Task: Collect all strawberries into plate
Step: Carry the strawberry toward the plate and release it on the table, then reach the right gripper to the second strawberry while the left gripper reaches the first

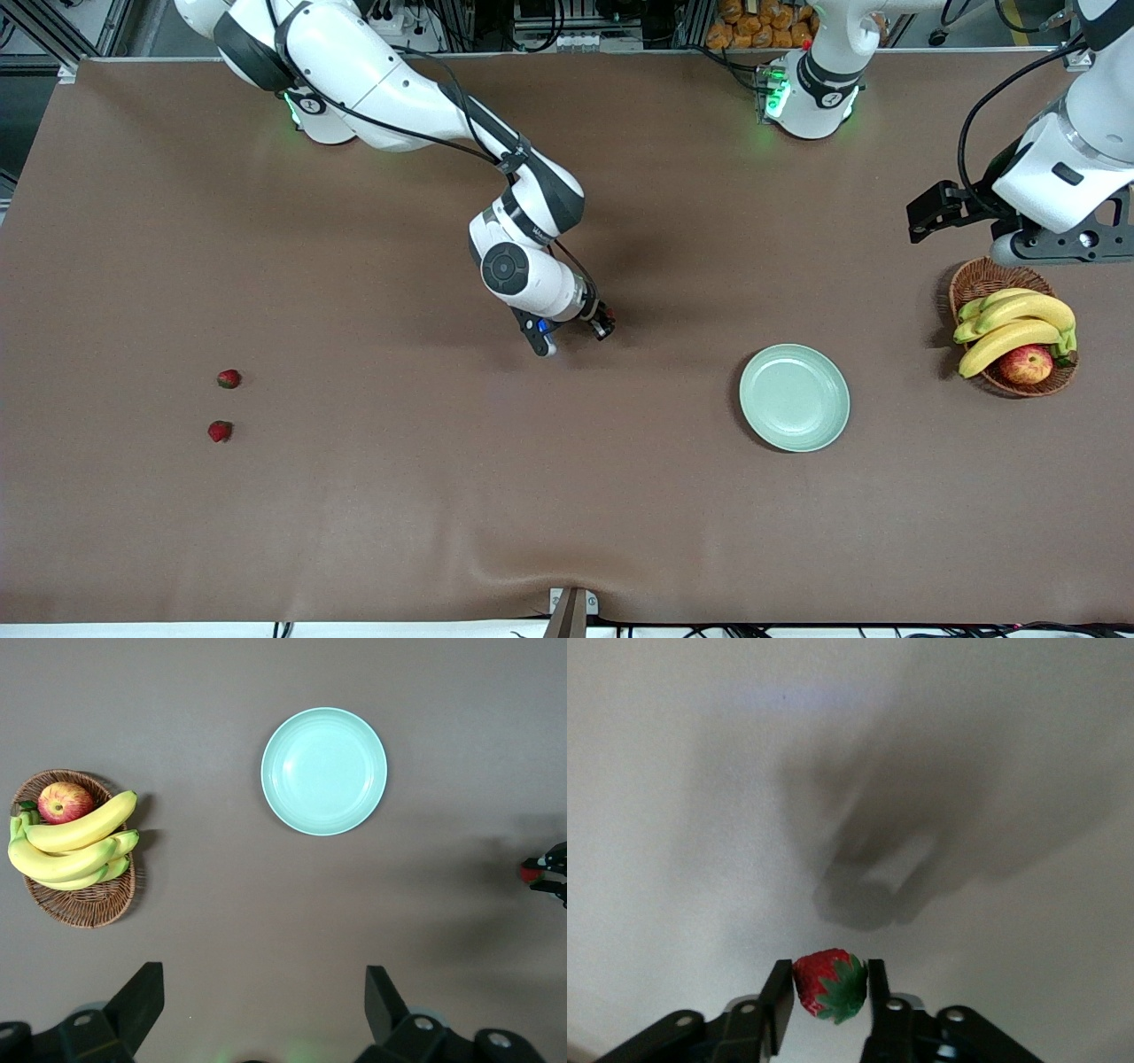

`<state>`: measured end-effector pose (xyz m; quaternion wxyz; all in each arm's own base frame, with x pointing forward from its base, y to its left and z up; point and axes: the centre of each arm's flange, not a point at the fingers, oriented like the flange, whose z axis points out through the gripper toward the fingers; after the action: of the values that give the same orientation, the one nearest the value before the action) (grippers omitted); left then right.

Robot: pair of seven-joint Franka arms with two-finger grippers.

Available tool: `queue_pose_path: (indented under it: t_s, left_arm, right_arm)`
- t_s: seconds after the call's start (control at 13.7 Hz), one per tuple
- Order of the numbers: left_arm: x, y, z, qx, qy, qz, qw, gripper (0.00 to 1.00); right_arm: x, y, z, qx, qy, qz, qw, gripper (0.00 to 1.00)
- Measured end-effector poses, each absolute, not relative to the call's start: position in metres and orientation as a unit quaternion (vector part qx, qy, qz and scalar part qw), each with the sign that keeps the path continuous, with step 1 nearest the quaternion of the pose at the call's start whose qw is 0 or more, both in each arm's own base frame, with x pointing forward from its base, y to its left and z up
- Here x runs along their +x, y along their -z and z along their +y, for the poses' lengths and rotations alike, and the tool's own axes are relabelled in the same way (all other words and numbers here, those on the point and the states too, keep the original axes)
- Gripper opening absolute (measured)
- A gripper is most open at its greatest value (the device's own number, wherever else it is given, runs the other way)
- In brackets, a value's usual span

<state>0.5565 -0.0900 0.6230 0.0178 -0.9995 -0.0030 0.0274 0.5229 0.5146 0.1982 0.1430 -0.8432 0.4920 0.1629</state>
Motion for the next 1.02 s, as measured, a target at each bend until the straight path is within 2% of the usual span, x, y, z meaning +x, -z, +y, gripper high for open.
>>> queue_pose_path:
  t_s: [0.15, 0.36, 0.73, 1.02]
  left_arm:
    - [0.557, -0.622, -0.088, -0.999, -0.028, -0.005, 0.018, 1.0]
    - [0.561, -0.616, -0.083, -0.999, -0.034, -0.009, 0.018, 1.0]
    - [0.584, -0.573, -0.07, -0.998, -0.064, -0.021, 0.017, 1.0]
    - [0.615, -0.492, -0.112, -0.995, -0.101, 0.006, -0.001, 1.0]
  right_arm:
    - [0.529, -0.201, 0.512, -0.842, -0.158, 0.494, 0.146, 0.7]
    - [0.542, -0.217, 0.505, -0.843, -0.164, 0.494, 0.136, 0.99]
    - [0.616, -0.312, 0.418, -0.835, -0.224, 0.497, 0.077, 1.0]
    - [0.654, -0.374, 0.342, -0.863, -0.216, 0.445, 0.105, 1.0]
